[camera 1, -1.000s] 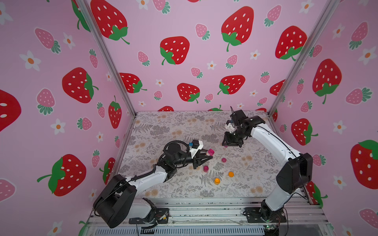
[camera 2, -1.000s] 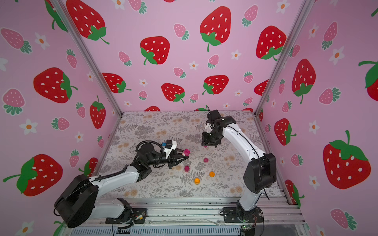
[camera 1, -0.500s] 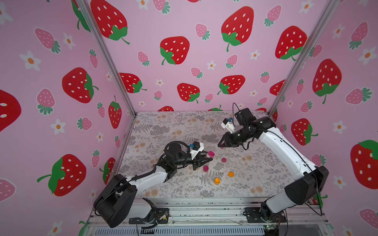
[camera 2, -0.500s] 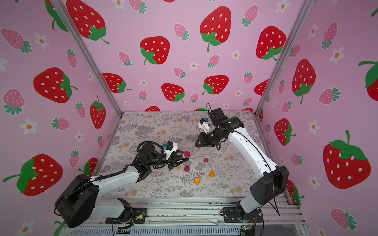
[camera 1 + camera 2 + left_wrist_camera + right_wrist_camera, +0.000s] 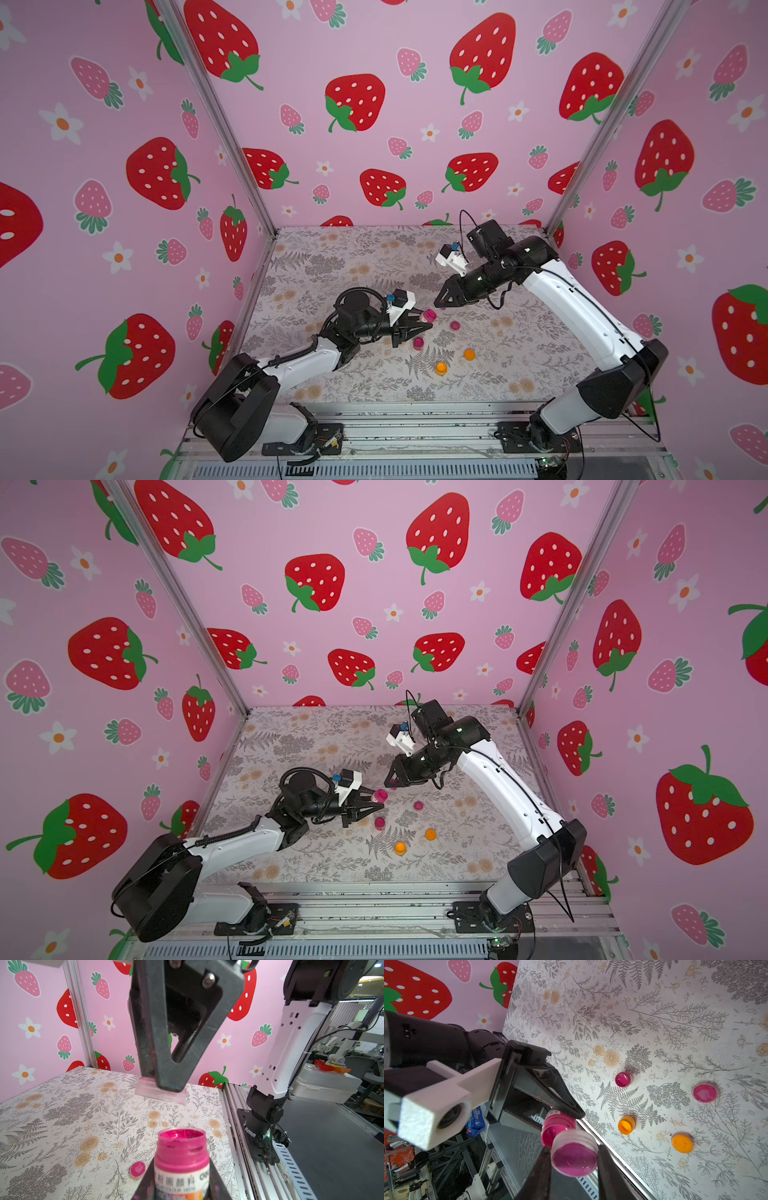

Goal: Close the paint jar lid
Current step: Pick up the lid from the center of the board, then close the lid on the paint jar.

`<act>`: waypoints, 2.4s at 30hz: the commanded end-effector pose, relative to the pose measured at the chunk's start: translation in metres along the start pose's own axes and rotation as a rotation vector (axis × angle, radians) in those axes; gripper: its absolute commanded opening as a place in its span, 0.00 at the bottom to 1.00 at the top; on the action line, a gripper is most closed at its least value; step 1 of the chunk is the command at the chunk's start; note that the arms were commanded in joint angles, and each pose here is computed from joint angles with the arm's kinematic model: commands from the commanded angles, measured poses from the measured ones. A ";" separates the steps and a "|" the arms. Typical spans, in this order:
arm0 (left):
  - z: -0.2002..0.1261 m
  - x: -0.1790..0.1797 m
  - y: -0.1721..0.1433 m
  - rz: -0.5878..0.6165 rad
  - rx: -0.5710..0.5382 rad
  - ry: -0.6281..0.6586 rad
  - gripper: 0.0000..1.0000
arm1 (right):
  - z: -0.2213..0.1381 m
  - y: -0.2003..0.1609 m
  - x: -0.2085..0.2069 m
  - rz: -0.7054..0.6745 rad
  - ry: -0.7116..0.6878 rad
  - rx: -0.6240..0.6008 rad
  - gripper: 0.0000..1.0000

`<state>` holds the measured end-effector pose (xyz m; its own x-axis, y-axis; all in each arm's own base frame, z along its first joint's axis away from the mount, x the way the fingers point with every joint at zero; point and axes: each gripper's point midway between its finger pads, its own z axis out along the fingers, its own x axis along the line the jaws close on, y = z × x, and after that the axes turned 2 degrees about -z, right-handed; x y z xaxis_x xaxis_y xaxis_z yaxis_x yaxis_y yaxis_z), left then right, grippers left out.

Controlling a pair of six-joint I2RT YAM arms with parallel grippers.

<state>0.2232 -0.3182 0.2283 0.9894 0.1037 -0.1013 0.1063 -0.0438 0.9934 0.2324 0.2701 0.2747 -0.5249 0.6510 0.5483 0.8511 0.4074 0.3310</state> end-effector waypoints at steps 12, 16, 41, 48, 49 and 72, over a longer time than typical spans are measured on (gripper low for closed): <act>0.001 -0.007 0.013 0.059 -0.022 -0.033 0.00 | 0.013 -0.015 0.005 -0.001 0.061 0.079 0.23; 0.002 -0.008 0.013 0.059 -0.021 -0.037 0.00 | 0.017 -0.019 0.005 0.004 0.068 0.091 0.23; 0.004 -0.011 0.013 0.058 -0.013 -0.053 0.00 | 0.029 -0.022 0.008 0.003 0.106 0.095 0.23; 0.004 -0.011 0.014 0.059 -0.014 -0.053 0.00 | 0.033 -0.024 0.009 0.005 0.118 0.106 0.22; 0.004 -0.011 0.014 0.059 -0.014 -0.055 0.00 | 0.033 -0.025 0.009 0.004 0.119 0.108 0.23; 0.001 -0.025 0.037 0.074 -0.058 -0.095 0.00 | 0.041 -0.053 0.014 -0.133 0.197 0.172 0.23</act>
<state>0.2055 -0.3198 0.2098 0.9806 0.0396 -0.1920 0.1954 -0.1136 0.9741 0.2004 0.2826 0.2408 -0.5886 0.5046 0.6317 0.7873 0.5353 0.3060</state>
